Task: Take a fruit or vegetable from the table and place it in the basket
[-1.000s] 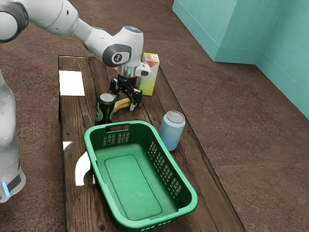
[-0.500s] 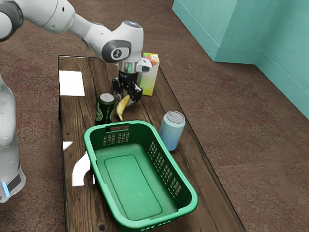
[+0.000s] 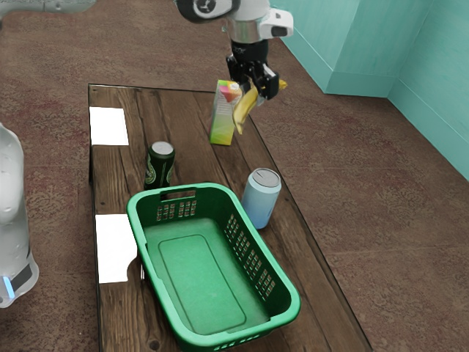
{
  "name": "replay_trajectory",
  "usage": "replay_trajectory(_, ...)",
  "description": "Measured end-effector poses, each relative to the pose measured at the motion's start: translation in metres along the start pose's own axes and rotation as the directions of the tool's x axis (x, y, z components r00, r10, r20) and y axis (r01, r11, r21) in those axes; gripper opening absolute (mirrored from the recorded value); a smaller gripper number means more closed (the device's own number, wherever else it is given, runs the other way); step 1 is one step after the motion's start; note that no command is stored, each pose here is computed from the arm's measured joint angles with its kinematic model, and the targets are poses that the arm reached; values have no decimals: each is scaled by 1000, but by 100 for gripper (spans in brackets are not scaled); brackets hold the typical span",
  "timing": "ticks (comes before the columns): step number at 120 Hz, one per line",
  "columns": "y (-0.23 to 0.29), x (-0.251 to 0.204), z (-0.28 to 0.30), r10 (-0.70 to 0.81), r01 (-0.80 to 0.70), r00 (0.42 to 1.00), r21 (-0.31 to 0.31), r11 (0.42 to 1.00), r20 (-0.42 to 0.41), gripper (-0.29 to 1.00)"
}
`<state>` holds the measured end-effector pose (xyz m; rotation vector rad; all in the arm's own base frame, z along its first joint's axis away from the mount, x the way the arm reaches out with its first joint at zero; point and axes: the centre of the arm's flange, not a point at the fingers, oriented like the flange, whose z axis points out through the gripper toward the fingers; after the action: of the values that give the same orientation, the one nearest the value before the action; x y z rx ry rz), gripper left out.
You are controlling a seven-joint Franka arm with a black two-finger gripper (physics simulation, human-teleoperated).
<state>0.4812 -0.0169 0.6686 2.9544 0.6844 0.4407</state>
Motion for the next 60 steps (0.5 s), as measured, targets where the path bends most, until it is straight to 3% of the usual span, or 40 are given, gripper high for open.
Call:
replay_trajectory(24, 60, -60, 46, -18, 19, 985, -2, 1000, 170, 17)
replay_trajectory(60, 111, -105, 73, -95, 93, 965, 21, 995, 244, 17)
